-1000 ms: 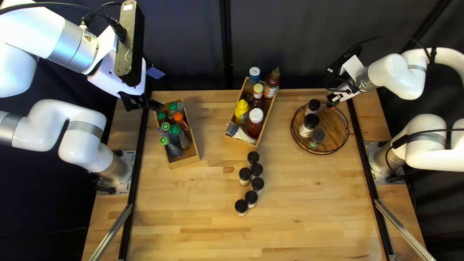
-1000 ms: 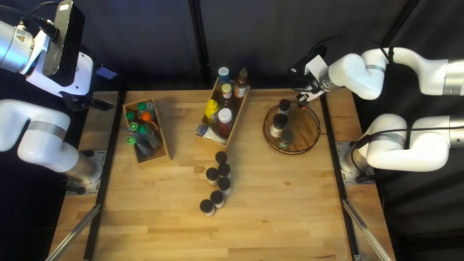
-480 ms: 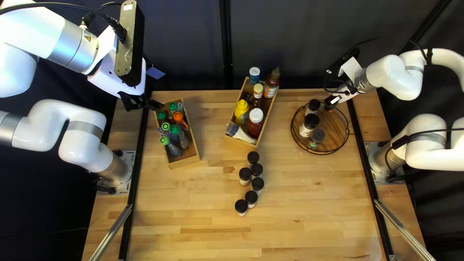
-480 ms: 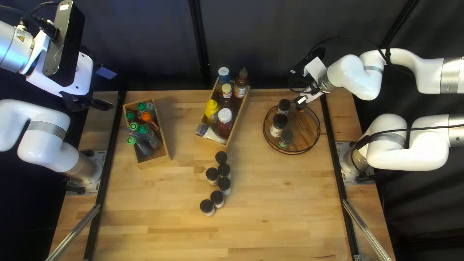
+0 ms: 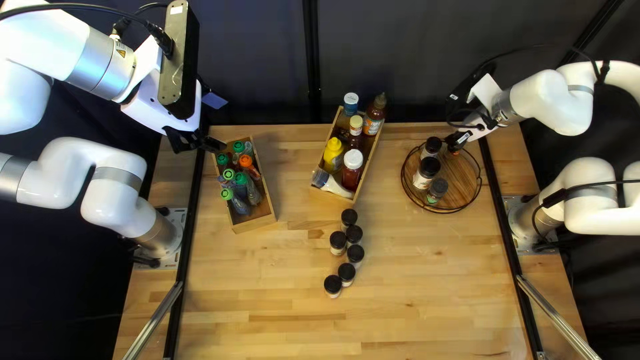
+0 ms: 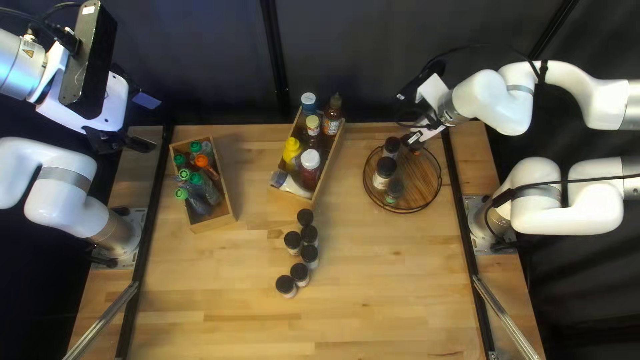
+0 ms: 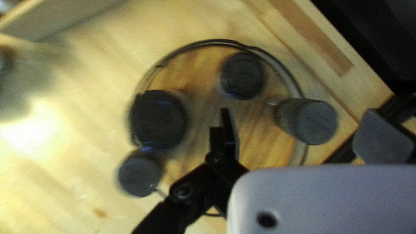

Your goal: Separate condiments, baby food and spices and place it in 3 different racks/containers

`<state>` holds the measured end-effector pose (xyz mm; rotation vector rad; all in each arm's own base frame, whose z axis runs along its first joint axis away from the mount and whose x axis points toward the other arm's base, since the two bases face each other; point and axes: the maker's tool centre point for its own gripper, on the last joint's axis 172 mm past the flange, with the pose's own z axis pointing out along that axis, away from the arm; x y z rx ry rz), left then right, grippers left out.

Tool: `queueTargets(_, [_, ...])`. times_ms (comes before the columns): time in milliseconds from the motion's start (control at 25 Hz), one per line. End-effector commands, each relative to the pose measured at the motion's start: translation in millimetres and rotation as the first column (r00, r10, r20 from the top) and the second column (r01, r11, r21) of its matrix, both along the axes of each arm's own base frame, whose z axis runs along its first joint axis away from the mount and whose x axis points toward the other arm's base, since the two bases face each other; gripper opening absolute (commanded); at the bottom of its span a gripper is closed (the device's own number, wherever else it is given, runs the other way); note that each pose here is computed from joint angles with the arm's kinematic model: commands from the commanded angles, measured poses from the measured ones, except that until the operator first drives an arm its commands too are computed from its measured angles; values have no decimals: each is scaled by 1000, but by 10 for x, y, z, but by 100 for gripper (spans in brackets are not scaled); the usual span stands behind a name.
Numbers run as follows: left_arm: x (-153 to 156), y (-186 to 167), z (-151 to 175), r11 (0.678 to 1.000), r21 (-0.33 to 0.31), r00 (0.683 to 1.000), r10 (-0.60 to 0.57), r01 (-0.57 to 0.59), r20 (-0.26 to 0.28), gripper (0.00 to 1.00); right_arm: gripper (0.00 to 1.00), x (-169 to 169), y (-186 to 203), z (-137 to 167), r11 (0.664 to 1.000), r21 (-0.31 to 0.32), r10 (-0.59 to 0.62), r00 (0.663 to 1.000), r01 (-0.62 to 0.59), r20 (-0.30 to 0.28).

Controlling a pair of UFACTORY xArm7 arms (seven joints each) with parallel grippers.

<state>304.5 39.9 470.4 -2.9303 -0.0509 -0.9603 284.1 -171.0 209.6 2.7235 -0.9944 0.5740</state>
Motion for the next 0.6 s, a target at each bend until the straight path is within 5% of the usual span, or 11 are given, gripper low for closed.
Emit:
queueTargets(40, [0,0,0,1000,0,1000,0,0,0,100,100,548,651,130,986,8,165,986,-166,16])
queueTargets(240, [0,0,0,1000,0,1000,0,0,0,100,100,964,1557,116,914,29,404,914,-405,45])
queueTargets(360, [0,0,0,1000,0,1000,0,0,0,100,100,1107,2034,15,826,35,561,826,-563,51])
queueTargets(440, [0,0,0,1000,0,1000,0,0,0,100,100,1156,2274,-52,759,34,649,760,-650,49])
queueTargets(600, [0,0,0,1000,0,1000,0,0,0,100,100,1272,2758,-209,575,19,817,576,-818,30])
